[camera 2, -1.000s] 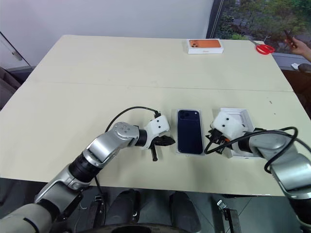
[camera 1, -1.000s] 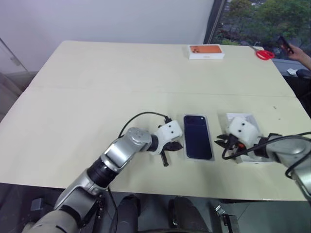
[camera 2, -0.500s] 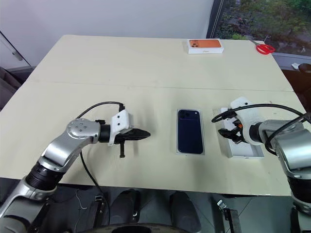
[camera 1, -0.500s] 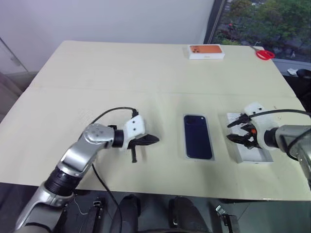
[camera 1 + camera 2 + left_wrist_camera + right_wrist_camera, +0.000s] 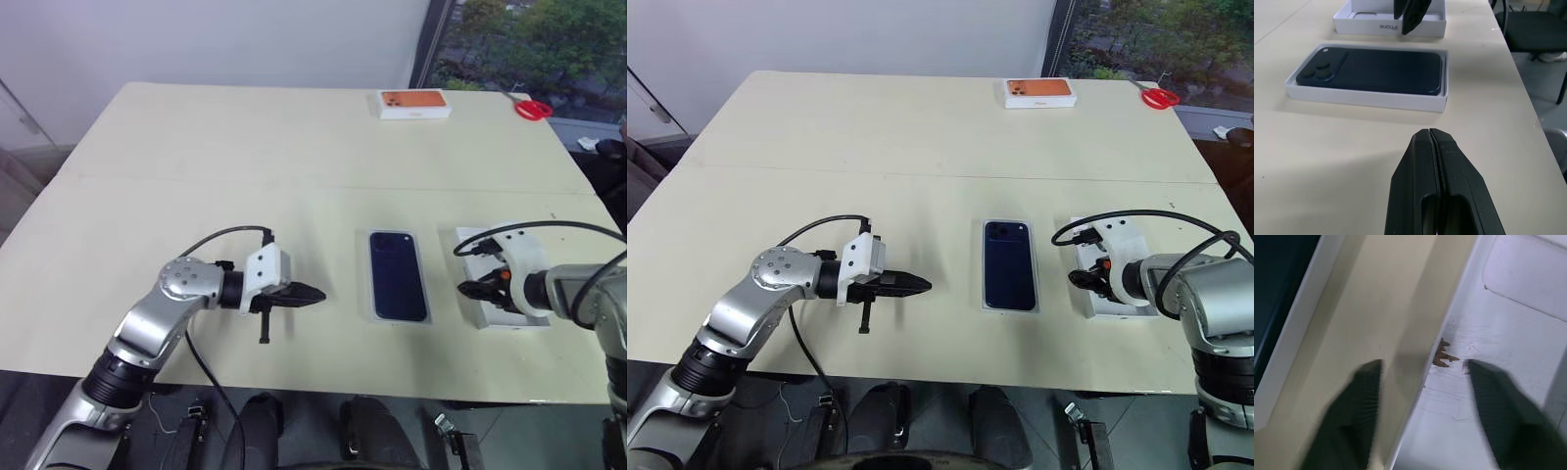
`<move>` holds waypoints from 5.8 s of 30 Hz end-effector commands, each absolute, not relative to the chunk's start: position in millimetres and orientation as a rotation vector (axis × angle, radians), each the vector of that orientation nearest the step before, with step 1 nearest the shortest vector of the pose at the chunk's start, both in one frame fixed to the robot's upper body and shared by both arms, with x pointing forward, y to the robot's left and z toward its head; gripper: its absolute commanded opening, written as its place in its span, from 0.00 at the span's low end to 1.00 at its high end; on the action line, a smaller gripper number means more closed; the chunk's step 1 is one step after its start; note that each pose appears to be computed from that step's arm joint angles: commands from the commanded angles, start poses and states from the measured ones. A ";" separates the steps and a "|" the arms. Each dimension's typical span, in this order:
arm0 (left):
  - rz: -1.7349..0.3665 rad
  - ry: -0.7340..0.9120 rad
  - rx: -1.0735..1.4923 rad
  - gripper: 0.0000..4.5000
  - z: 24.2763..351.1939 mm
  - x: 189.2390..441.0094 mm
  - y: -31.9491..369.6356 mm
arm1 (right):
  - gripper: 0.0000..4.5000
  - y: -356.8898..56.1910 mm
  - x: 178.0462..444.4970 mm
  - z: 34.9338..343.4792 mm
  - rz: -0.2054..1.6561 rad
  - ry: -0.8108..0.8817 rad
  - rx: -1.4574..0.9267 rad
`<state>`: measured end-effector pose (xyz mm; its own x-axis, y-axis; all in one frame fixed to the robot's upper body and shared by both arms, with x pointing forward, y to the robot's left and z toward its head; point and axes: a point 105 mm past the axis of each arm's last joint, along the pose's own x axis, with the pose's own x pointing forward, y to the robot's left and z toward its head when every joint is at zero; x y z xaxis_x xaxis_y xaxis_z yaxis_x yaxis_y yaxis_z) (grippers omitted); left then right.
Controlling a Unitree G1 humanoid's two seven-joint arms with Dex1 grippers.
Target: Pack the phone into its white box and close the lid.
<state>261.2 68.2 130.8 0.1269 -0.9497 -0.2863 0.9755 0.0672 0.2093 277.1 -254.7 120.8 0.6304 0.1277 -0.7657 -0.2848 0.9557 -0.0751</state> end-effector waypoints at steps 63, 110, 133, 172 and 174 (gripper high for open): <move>-1.197 0.029 0.198 0.00 136.7 327.6 8.5 | 0.99 -166.5 308.5 208.7 0.289 0.444 0.580; -1.294 0.213 0.474 0.00 99.0 305.8 -21.3 | 0.01 -199.2 282.5 147.2 0.604 0.474 -0.690; -1.284 0.159 0.356 0.00 111.4 303.2 -26.3 | 0.01 -201.6 278.7 142.4 0.621 0.495 -0.714; -1.309 0.071 0.287 0.00 131.0 296.5 -46.8 | 0.01 -205.7 280.6 140.9 0.595 0.501 -0.715; -1.311 0.070 0.286 0.00 131.4 295.9 -47.8 | 0.01 -206.0 281.0 144.2 0.592 0.494 -0.719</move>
<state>309.8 -28.7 106.6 0.3265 -0.8978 -0.2955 0.9449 0.3018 0.1271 280.7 -213.7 132.0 0.7150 0.2881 -0.6371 -0.6461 0.6205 -0.4445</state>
